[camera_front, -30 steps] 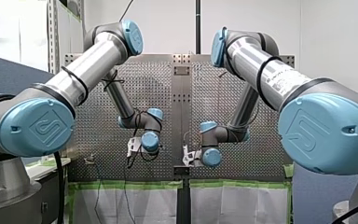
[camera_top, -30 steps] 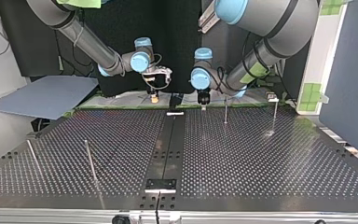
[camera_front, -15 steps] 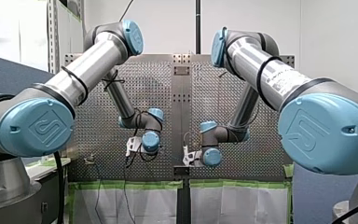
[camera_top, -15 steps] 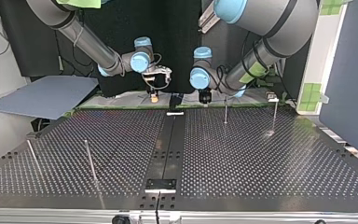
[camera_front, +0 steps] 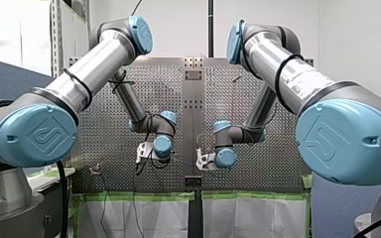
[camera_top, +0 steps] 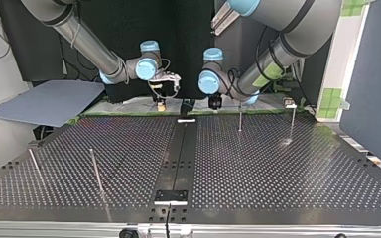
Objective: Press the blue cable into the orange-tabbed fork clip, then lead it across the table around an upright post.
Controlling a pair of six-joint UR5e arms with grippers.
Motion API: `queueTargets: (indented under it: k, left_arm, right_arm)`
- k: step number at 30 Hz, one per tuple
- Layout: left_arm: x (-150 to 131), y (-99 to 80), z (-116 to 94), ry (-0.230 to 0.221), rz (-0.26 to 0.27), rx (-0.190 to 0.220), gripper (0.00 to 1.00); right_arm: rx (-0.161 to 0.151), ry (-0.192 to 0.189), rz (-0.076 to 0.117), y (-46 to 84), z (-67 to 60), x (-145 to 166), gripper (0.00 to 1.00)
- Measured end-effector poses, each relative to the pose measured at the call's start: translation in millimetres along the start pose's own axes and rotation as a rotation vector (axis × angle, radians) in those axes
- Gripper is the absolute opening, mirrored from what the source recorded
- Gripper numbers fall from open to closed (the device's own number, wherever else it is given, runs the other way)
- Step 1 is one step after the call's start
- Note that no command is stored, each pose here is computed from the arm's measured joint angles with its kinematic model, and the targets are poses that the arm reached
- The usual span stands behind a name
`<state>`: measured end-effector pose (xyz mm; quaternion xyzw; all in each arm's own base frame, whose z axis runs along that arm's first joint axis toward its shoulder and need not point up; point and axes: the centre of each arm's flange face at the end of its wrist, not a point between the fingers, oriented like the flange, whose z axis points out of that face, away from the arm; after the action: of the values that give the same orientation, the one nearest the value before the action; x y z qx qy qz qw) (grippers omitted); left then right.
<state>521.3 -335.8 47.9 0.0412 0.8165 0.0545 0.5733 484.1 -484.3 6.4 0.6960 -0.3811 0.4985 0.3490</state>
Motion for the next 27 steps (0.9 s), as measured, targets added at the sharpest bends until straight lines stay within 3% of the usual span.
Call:
queueTargets:
  k: [10, 27]
  left_arm:
    - [-40.5, -13.1, -32.0, -0.046, -0.053, 0.037, 0.0]
    - [-124.4, -12.9, -83.4, -0.154, -0.153, 0.061, 0.0]
  right_arm:
    - [-0.003, 0.037, 0.009, 6.1, -11.2, 60.1, 0.0]
    - [0.006, 0.182, 0.049, 18.9, -35.7, 173.7, 0.0]
